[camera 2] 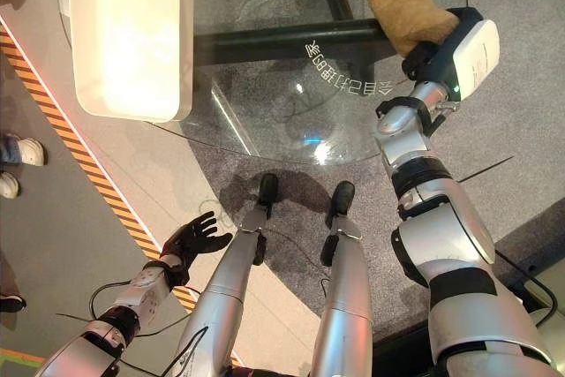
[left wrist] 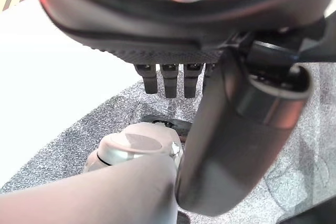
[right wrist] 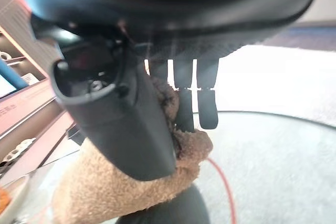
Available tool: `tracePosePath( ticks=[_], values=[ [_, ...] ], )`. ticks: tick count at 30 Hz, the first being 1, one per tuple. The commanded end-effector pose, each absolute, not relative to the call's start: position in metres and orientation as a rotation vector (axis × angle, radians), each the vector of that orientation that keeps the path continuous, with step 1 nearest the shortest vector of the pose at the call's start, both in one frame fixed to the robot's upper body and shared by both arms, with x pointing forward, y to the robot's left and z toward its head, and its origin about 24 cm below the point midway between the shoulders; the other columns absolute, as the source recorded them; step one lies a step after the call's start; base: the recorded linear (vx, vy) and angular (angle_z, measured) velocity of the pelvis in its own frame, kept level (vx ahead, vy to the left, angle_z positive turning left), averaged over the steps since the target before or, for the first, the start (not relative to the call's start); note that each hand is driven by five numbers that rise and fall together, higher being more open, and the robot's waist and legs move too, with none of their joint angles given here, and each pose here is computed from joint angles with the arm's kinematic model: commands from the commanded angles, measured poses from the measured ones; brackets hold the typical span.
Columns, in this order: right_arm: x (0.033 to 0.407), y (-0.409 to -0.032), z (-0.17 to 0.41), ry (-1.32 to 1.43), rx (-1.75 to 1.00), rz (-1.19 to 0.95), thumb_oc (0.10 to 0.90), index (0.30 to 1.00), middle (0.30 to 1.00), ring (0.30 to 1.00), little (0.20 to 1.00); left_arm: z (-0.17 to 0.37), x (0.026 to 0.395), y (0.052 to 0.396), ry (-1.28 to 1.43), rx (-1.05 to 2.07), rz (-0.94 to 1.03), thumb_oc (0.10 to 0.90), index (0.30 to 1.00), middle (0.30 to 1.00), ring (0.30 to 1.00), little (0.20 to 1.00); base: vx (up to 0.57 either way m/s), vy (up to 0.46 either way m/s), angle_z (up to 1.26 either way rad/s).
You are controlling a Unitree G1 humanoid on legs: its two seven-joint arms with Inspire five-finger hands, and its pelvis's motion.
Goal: Wipe the table with a cloth and put it in the basket.
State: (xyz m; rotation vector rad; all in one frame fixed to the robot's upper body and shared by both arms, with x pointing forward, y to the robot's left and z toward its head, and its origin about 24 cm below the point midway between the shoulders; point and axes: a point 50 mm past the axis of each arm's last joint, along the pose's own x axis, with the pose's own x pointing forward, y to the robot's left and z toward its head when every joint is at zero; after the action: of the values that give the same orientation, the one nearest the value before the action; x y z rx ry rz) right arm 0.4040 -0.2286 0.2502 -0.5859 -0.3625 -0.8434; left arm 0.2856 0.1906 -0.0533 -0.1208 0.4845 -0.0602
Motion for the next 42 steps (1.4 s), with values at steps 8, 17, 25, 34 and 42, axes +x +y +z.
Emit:
tracePosePath(
  ticks=[8, 17, 25, 34, 42],
  values=[
    [0.401, -0.145, 0.287, -0.649, -0.889, -0.336, 0.1, 0.3, 0.3, 0.3, 0.2, -0.062, 0.273, 0.208, 0.509, -0.126, 0.005, 0.8, 0.9, 0.9, 0.9, 0.9, 0.0, 0.0, 0.0],
    [0.396, -0.093, 0.246, -0.582, -0.987, 0.031, 0.1, 0.3, 0.3, 0.3, 0.2, -0.062, 0.275, 0.202, 0.507, -0.12, -0.004, 0.8, 0.9, 0.9, 0.9, 0.9, 0.0, 0.0, 0.0],
    [0.389, -0.066, 0.209, -0.485, -1.009, 0.259, 0.1, 0.3, 0.3, 0.3, 0.2, -0.059, 0.28, 0.196, 0.502, -0.12, -0.008, 0.8, 0.9, 0.9, 0.9, 0.9, 0.0, 0.0, 0.0],
    [0.378, -0.044, 0.184, -0.431, -0.987, 0.407, 0.1, 0.3, 0.3, 0.3, 0.2, -0.058, 0.283, 0.191, 0.497, -0.122, -0.014, 0.8, 0.9, 0.9, 0.9, 0.9, 0.0, 0.0, 0.0],
    [0.381, -0.048, 0.185, -0.428, -0.968, 0.365, 0.1, 0.3, 0.3, 0.3, 0.2, -0.055, 0.287, 0.191, 0.487, -0.13, -0.005, 0.8, 0.9, 0.9, 0.9, 0.9, 0.0, 0.0, 0.0]
  ],
)
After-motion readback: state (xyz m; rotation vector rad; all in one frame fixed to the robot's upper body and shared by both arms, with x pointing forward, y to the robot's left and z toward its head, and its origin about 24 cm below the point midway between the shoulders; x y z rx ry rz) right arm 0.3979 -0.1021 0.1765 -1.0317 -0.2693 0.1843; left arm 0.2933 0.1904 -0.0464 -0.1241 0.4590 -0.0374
